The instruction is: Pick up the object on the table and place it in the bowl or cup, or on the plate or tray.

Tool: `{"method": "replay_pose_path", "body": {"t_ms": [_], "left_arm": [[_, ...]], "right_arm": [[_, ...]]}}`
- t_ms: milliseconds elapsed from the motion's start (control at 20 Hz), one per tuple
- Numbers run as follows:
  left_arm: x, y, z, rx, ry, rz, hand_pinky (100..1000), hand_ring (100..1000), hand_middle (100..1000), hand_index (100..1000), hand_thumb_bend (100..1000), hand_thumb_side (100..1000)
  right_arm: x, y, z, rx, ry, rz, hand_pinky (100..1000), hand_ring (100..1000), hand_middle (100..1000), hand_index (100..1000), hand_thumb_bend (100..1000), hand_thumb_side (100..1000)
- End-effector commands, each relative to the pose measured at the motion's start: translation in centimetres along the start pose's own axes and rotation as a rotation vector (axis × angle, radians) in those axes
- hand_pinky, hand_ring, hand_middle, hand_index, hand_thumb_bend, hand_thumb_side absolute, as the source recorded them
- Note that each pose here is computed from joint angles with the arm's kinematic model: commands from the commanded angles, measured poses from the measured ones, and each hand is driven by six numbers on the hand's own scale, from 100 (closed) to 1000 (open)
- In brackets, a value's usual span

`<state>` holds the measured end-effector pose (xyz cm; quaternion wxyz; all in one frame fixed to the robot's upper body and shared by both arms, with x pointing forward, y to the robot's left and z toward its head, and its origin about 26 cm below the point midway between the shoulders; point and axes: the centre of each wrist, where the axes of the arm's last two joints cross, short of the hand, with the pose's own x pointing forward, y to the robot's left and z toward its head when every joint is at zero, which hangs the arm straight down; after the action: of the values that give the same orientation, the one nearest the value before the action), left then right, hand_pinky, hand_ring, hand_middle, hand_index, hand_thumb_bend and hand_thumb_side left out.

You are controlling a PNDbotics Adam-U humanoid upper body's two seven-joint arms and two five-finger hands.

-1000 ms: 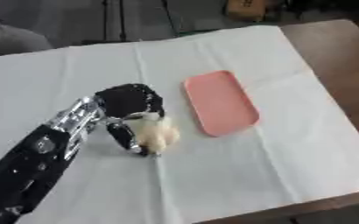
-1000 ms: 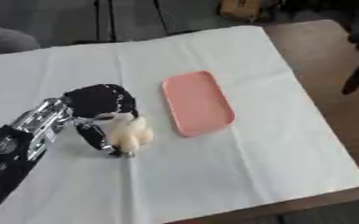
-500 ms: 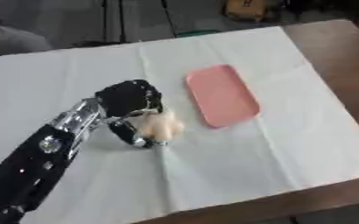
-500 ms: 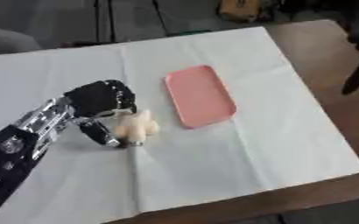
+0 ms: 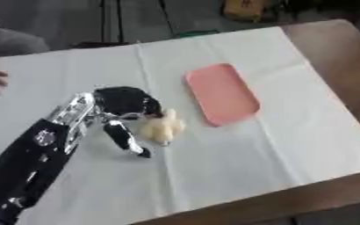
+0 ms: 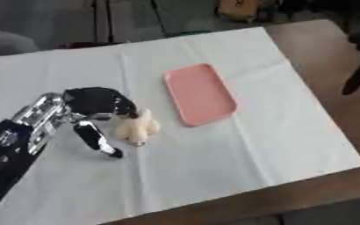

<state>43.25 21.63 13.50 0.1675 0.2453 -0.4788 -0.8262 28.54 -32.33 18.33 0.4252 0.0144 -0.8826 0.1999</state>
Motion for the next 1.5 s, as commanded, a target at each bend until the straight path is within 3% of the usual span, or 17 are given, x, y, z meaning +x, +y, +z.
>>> {"method": "replay_pose_path", "body": {"t_ms": [50, 550, 950, 1500], "left_arm": [[-1.3, 1.1, 1.1, -0.048, 0.002, -0.012, 850, 831, 780, 840, 641, 718], [-0.6, 3.2, 1.1, 0.005, 0.003, 0.023, 851, 842, 824, 878, 639, 660], [-0.1, 2.0, -0.1, -0.026, 0.004, 0.015, 852, 847, 825, 880, 669, 670], [0.2, 1.3, -0.6, -0.015, 0.015, -0.046, 850, 839, 793, 858, 724, 610]], "right_arm": [[0.4, -0.2, -0.3, 0.010, -0.018, 0.008, 377, 387, 751, 686, 100, 701], [0.4, -0.2, -0.4, 0.012, -0.019, 0.006, 378, 387, 751, 686, 100, 701], [0.4, -0.2, -0.4, 0.013, -0.018, 0.005, 378, 387, 751, 686, 100, 703], [0.4, -0.2, -0.4, 0.014, -0.019, 0.006, 378, 387, 751, 686, 100, 703]]}}
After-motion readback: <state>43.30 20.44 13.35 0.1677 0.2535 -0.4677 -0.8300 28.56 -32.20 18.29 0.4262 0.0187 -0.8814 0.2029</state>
